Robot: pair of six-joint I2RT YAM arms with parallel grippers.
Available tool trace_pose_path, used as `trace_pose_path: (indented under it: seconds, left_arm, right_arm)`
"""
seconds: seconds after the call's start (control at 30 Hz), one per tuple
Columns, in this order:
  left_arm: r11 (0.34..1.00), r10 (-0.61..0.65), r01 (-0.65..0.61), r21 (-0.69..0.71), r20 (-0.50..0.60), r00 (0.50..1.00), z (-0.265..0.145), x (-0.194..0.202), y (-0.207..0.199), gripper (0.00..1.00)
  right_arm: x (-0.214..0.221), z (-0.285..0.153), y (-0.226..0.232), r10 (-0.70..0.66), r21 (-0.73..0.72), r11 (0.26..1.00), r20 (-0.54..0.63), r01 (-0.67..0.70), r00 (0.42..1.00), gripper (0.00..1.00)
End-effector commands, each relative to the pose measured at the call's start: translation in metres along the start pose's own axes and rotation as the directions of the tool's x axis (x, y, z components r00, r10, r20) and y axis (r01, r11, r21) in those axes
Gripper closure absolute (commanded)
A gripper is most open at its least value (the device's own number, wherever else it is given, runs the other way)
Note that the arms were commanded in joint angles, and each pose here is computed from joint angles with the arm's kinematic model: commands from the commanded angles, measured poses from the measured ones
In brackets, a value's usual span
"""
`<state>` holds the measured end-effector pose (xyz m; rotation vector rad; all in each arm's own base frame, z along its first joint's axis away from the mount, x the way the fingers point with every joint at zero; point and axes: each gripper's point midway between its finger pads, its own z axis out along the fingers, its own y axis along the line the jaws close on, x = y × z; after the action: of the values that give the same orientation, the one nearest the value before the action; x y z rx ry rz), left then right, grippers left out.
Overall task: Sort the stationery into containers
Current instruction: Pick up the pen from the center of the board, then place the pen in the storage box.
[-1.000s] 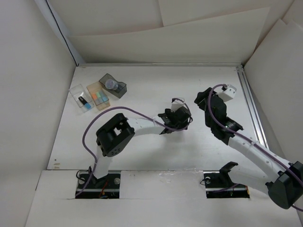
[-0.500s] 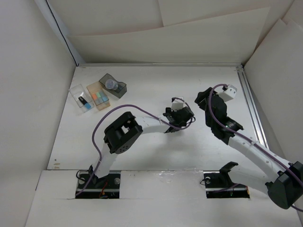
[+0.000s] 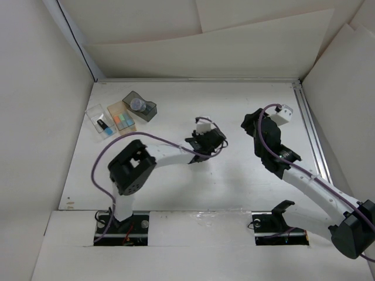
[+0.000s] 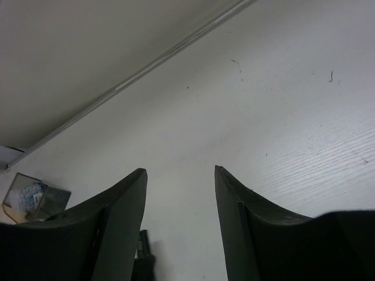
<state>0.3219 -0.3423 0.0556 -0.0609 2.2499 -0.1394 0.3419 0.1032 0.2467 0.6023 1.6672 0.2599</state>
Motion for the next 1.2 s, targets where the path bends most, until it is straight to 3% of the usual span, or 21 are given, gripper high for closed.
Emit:
trace_pose_path:
  seconds: [0.0, 0.07, 0.2, 0.27, 0.37, 0.43, 0.57, 0.7, 0.93, 1.1, 1.17]
  left_arm:
    - [0.974, -0.222, 0.225, 0.004, 0.176, 0.959, -0.032, -0.108, 0.052, 1.0]
    - [0.955, -0.291, 0.295, 0.007, 0.193, 0.937, -0.033, -0.131, 0.082, 1.0]
    - [0.877, -0.435, 0.478, -0.057, 0.331, 0.838, -0.04, -0.198, 0.192, 1.0]
    - [0.847, -0.462, 0.525, -0.08, 0.376, 0.803, -0.041, -0.215, 0.229, 1.0]
    - [0.783, -0.495, 0.603, -0.152, 0.435, 0.752, -0.039, -0.232, 0.303, 1.0]
    - [0.737, -0.493, 0.631, -0.24, 0.447, 0.746, -0.03, -0.229, 0.353, 1.0]
    - [0.656, -0.502, 0.659, -0.367, 0.441, 0.744, -0.015, -0.217, 0.417, 1.0]
    - [0.612, -0.511, 0.659, -0.437, 0.418, 0.751, -0.003, -0.198, 0.447, 0.98]
    - [0.582, -0.492, 0.621, -0.524, 0.382, 0.783, 0.02, -0.187, 0.462, 0.83]
    - [0.583, -0.467, 0.612, -0.534, 0.396, 0.791, 0.021, -0.193, 0.467, 0.7]
    - [0.583, -0.454, 0.612, -0.535, 0.41, 0.791, 0.017, -0.203, 0.468, 0.7]
  right_arm:
    - [-0.01, -0.001, 0.002, 0.033, -0.012, 0.999, 0.021, -0.033, 0.999, 0.44]
    - [-0.009, -0.001, 0.003, 0.033, -0.021, 0.999, 0.013, -0.032, 0.999, 0.44]
    - [-0.001, 0.002, 0.01, 0.023, -0.051, 0.998, -0.012, -0.023, 1.0, 0.44]
    - [0.005, 0.006, 0.012, 0.002, -0.053, 0.999, -0.029, -0.004, 1.0, 0.44]
    - [0.01, 0.008, 0.015, -0.016, -0.062, 0.998, -0.046, 0.013, 0.999, 0.44]
    - [0.011, 0.008, 0.016, -0.016, -0.069, 0.998, -0.052, 0.012, 0.999, 0.44]
    - [0.013, 0.009, 0.019, -0.025, -0.08, 0.997, -0.058, 0.02, 0.998, 0.44]
    - [0.017, 0.01, 0.022, -0.027, -0.094, 0.995, -0.07, 0.02, 0.997, 0.44]
    - [0.019, 0.009, 0.027, -0.039, -0.109, 0.994, -0.079, 0.03, 0.996, 0.44]
    - [0.019, 0.009, 0.029, -0.043, -0.122, 0.992, -0.078, 0.033, 0.996, 0.44]
    - [0.019, 0.009, 0.029, -0.043, -0.122, 0.992, -0.078, 0.033, 0.996, 0.44]
